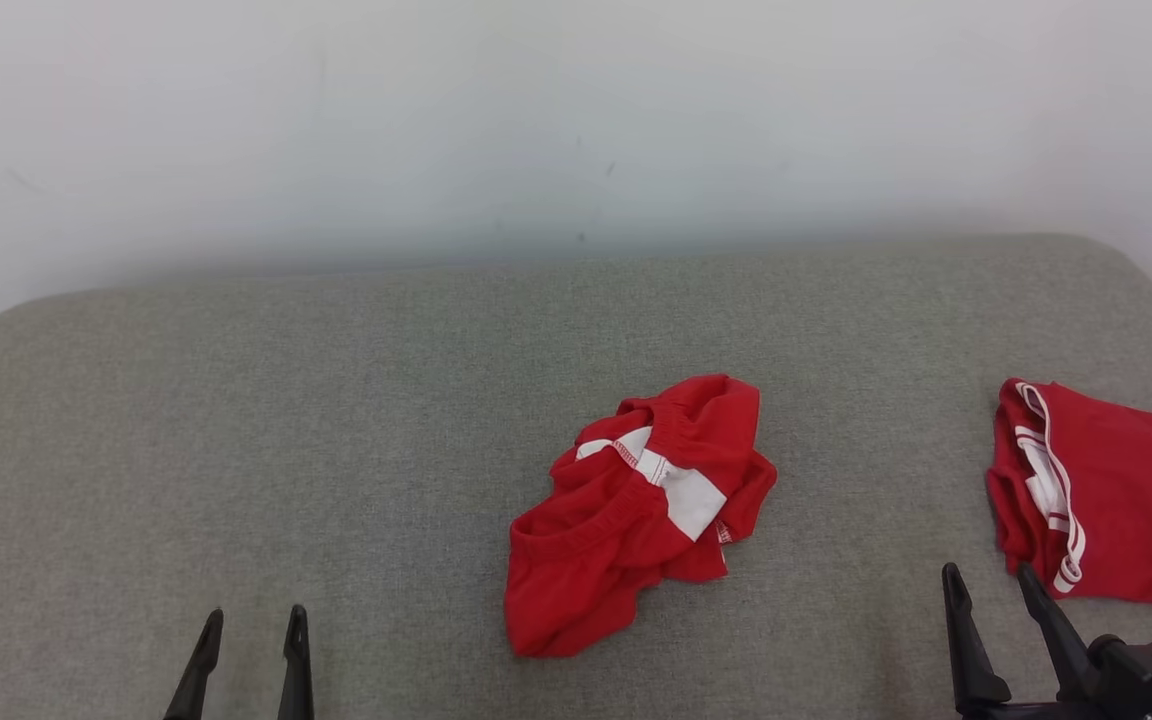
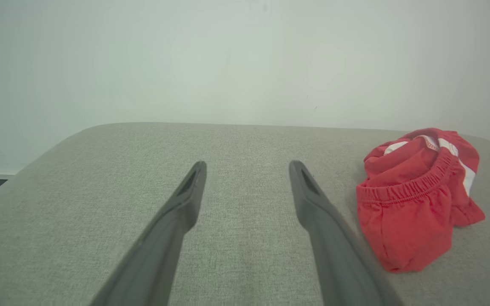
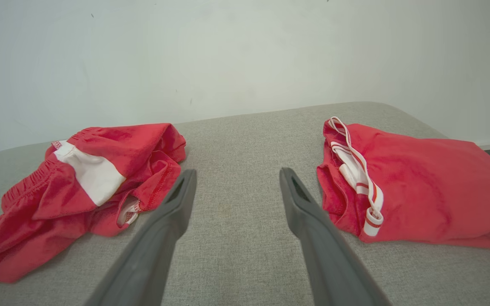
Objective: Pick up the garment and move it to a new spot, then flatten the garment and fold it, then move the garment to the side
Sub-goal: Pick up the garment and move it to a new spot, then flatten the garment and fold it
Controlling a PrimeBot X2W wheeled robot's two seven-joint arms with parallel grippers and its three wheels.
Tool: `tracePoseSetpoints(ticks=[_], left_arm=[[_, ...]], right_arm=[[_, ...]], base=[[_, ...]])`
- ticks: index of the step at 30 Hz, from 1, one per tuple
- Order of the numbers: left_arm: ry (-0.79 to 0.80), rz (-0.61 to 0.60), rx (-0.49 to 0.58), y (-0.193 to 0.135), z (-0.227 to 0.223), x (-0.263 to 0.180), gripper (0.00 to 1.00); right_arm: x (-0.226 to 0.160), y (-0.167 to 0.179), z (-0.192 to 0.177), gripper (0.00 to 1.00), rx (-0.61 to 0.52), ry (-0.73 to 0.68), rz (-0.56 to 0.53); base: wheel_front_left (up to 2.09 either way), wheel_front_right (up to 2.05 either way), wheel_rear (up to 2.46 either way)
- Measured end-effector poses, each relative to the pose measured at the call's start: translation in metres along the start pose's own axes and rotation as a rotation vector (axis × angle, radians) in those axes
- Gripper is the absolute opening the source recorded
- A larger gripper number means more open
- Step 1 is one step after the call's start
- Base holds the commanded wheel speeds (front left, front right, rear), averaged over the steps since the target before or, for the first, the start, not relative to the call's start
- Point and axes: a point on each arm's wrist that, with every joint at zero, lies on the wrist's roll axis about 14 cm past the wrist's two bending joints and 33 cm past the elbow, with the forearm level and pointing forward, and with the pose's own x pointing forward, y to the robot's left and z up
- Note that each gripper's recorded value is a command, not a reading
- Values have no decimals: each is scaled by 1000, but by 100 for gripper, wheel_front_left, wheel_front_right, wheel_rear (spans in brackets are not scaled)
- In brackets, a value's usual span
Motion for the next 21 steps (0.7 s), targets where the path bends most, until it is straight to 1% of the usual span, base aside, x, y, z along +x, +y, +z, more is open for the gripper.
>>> tracePoseSetpoints(ticks=[10, 21], left_arm=[[12, 13, -16, 2, -6, -5, 100], [18, 20, -22, 4, -9, -8, 100]], right_arm=[[-3, -1, 0, 100, 2, -4, -5], [0, 7, -1, 100, 0, 1, 20]], base=[[0, 0, 0], [0, 0, 0]])
